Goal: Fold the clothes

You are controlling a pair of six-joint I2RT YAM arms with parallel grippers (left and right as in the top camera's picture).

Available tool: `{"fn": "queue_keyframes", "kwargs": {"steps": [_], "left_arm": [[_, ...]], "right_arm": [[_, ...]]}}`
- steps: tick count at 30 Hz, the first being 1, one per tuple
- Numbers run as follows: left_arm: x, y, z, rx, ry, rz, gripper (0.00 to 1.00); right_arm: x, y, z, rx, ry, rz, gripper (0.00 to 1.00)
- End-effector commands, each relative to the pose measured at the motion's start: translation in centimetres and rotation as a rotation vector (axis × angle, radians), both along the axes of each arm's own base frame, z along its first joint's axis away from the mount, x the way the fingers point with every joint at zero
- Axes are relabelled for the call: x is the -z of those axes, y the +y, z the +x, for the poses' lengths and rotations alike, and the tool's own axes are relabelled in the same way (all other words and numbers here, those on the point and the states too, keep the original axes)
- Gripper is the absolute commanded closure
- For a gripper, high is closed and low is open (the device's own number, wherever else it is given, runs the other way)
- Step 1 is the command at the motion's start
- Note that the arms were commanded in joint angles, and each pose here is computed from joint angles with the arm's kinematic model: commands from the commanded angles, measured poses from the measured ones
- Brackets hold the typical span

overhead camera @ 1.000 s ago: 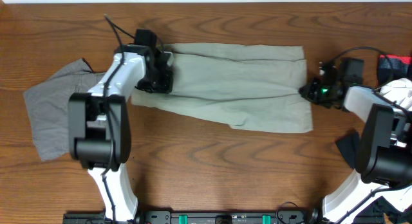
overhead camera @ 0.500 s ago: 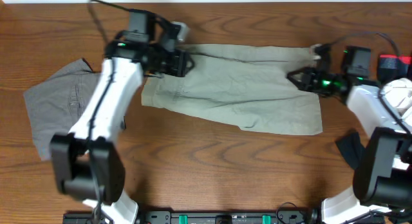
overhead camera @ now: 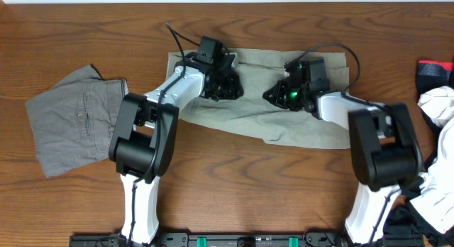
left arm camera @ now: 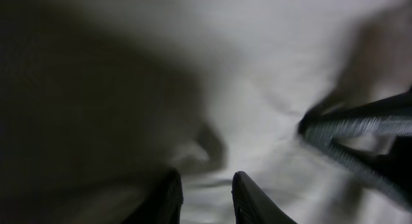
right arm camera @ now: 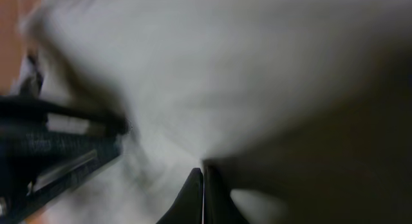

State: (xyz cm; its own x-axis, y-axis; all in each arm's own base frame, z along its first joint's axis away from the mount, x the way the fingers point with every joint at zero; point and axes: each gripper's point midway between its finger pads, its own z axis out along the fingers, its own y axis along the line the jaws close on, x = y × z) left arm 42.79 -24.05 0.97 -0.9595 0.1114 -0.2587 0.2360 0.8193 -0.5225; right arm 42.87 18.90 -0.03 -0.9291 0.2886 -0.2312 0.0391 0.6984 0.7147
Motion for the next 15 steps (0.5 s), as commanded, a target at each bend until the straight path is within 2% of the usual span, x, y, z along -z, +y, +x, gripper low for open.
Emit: {"fn": "queue_keyframes", "kwargs": {"steps": [1,8,15], "left_arm": [[1.7,3.0,1.2,-0.101,-0.017,0.148,0.71],[3.3,8.7,0.5,-0.151,0.026,0.354,0.7],[3.8,13.2,-0.3,-0.196,0.105,0.403,0.7]], "right_arm": [[2.9,-2.1,1.5,0.185,0.09,0.008,0.98],[4.2,-9.9,4.1,0.392,0.109,0.042,0.99],[3.5,-18.9,4.1,0.482,0.092,0.116,0.99]]}}
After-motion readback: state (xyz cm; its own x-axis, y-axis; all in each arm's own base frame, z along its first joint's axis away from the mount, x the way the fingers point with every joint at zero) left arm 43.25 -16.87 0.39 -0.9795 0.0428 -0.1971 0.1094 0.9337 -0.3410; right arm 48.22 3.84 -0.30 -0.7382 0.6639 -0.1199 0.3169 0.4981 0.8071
